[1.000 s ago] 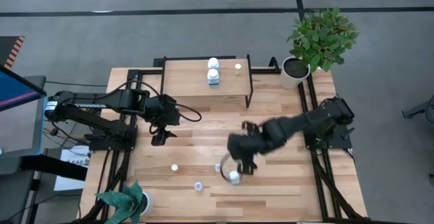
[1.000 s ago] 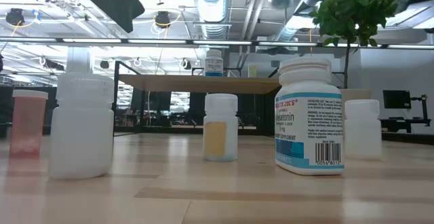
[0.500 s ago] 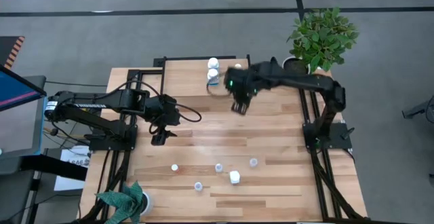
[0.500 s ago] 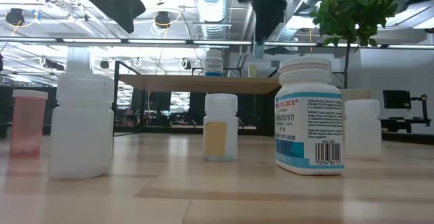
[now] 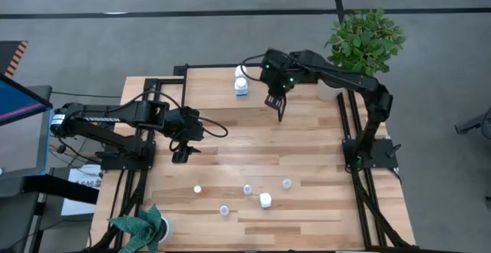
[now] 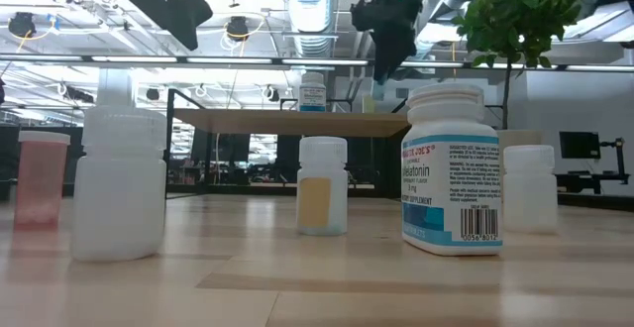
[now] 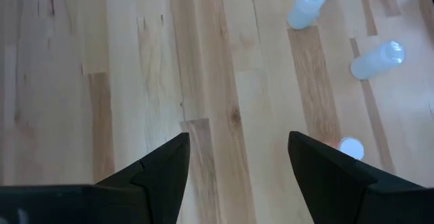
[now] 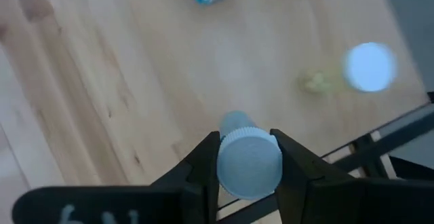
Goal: Pick and place medicine bottles onto shelf by color
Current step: Put the blue pill bottle on the shelf
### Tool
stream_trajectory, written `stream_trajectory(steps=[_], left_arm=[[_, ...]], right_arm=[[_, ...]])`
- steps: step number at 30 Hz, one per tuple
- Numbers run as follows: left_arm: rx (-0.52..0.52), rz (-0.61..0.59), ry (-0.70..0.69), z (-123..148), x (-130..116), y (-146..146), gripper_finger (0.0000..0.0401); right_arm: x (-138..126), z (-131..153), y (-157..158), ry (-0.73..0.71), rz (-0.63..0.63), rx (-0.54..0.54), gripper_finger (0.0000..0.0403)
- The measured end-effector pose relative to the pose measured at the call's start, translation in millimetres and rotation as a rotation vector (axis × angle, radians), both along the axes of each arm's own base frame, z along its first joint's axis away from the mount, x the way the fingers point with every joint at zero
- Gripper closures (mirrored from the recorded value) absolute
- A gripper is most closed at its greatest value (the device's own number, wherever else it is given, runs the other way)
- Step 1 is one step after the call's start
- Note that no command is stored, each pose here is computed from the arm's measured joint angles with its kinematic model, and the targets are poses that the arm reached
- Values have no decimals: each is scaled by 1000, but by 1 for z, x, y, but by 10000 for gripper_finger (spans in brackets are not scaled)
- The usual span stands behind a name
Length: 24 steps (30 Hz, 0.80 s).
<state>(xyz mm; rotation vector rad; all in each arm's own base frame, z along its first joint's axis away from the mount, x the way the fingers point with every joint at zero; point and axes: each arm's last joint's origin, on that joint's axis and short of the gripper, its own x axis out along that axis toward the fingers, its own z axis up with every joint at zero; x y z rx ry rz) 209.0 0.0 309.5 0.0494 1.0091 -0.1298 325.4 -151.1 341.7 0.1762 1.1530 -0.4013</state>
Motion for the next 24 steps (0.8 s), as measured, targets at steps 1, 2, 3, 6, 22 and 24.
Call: stream_trajectory(steps=[1,2,3,6,22,24], left_arm=[[0,1,0,0,0,0,166],[0,1,0,0,0,0,166],[-1,1,0,0,0,0,166],[-1,2,-11,1,1,0,166],[-2,2,-46,3,4,0,166],[-1,3,-45,3,4,0,166]], right_arm=[[-1,-1,-1,9,8,-1,288],[-1,-3,-2,10,15,-2,288],[-1,-4,-3,9,18,-2,288],[0,-4,-7,-9,15,-16,288],[6,-22,-31,12,6,-28,288],[5,-21,-32,9,4,-35,288]])
